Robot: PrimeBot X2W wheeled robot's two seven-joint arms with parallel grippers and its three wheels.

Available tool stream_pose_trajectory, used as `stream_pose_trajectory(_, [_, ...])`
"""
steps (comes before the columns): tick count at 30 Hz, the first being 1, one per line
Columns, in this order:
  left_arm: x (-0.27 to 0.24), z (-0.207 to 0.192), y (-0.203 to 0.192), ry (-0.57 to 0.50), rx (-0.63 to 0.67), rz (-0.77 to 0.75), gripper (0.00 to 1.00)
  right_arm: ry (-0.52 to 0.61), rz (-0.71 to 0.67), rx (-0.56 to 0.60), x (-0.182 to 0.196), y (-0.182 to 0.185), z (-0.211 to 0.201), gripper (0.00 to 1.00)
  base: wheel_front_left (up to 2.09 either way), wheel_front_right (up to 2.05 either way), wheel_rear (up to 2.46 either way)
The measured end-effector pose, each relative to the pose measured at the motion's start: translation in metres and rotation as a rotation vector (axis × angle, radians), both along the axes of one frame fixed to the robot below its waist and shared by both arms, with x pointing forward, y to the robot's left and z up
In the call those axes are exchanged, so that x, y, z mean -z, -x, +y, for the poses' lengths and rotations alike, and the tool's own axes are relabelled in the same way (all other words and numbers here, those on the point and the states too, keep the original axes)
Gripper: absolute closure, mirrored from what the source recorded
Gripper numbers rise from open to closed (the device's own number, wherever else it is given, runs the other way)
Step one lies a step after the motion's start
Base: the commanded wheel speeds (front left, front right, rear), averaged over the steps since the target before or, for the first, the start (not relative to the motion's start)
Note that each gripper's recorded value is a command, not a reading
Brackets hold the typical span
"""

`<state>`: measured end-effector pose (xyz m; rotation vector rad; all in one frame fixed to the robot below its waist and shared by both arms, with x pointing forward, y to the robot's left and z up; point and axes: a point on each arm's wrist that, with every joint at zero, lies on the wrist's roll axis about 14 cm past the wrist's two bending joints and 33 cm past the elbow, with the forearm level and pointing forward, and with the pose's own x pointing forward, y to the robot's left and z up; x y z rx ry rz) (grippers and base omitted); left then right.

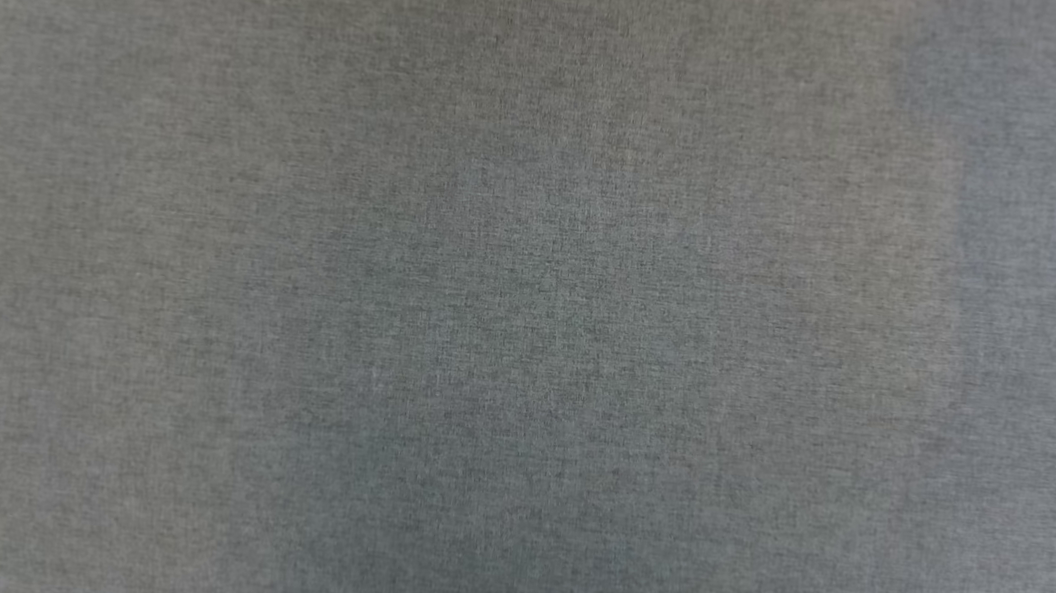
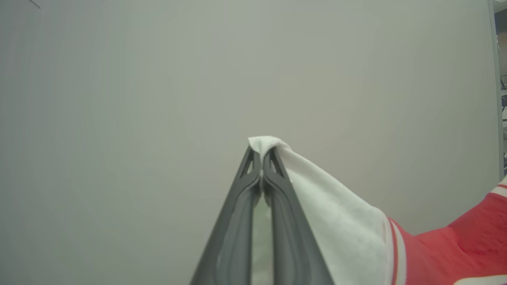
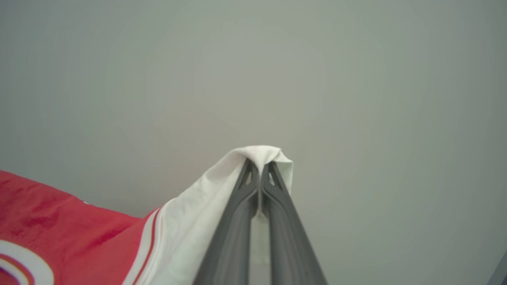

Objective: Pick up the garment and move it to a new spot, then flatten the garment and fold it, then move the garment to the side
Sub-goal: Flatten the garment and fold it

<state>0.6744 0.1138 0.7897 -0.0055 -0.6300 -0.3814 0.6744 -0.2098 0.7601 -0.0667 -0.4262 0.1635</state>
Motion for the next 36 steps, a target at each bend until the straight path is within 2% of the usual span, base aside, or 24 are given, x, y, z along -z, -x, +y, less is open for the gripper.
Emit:
stream_pose_trajectory(8, [0.05,-0.003,-0.031,-0.02,-0.002,0.081,1.0,0.027,0.085,-0.007,0.06,-0.031,0.011,1.0,0.0,0.0,0.0])
stream_pose_trajectory(13, [0.074,0.001,-0.026,-0.013,0.002,0.134,1.0,0.015,0.103,-0.035,0.079,-0.023,0.02,1.0,0.0,0.0,0.0])
stream_pose_trajectory(16, [0.088,0.004,-0.014,0.003,0.013,0.16,1.0,0.026,0.151,-0.062,0.104,-0.012,0.028,1.0,0.0,0.0,0.0])
stream_pose_trajectory(27, [0.17,0.032,0.062,0.052,-0.017,0.335,1.0,0.008,0.324,-0.117,0.18,0.059,0.029,1.0,0.0,0.0,0.0])
stream_pose_trajectory(36, [0.225,0.053,0.146,0.094,-0.082,0.485,1.0,-0.066,0.496,-0.146,0.246,0.149,0.031,1.0,0.0,0.0,0.0])
